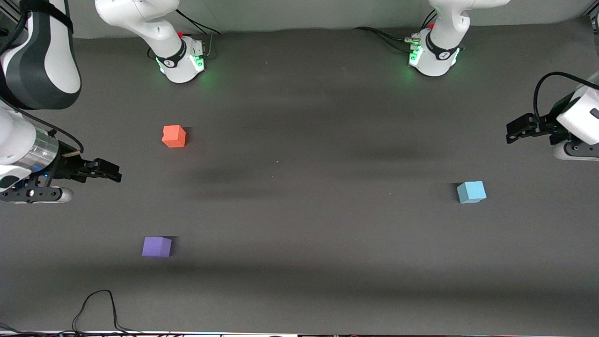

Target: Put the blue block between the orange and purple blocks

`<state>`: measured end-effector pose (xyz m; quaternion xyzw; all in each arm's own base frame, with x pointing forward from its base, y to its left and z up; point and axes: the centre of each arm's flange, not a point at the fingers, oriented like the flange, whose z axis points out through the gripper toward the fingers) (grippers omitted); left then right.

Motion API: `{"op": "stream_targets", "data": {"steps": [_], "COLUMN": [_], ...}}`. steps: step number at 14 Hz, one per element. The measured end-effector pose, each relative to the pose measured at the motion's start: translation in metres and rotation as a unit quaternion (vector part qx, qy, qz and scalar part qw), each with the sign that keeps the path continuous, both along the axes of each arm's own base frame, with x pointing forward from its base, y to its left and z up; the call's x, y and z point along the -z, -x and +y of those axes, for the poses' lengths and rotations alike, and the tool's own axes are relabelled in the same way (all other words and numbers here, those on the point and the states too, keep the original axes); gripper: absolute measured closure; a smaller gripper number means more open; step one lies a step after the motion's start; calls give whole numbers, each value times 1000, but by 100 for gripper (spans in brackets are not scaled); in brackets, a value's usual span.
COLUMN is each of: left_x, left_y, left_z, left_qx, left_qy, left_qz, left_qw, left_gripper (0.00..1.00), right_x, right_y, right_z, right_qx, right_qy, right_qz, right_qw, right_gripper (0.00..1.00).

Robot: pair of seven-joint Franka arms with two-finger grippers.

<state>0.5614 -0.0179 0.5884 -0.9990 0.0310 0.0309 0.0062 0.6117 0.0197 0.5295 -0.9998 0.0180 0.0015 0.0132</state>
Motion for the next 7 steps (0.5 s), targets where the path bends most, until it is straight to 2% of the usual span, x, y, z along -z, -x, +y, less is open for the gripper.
{"op": "stream_targets", "data": {"steps": [4, 7], "left_x": [1, 1], "left_y": [0, 0], "left_z": [0, 0], "left_qx": [0, 0], "left_qy": [0, 0], "left_qz": [1, 3], "left_qw": [1000, 1000], "left_gripper": [0, 0], "right_x": [-24, -29], "right_y": [11, 16], "right_z": [-21, -25], "right_qx": [15, 18], "right_qy": [-4, -6], "right_qz": [-10, -4], "right_qw": [1000, 1000], "right_gripper": [0, 0]}}
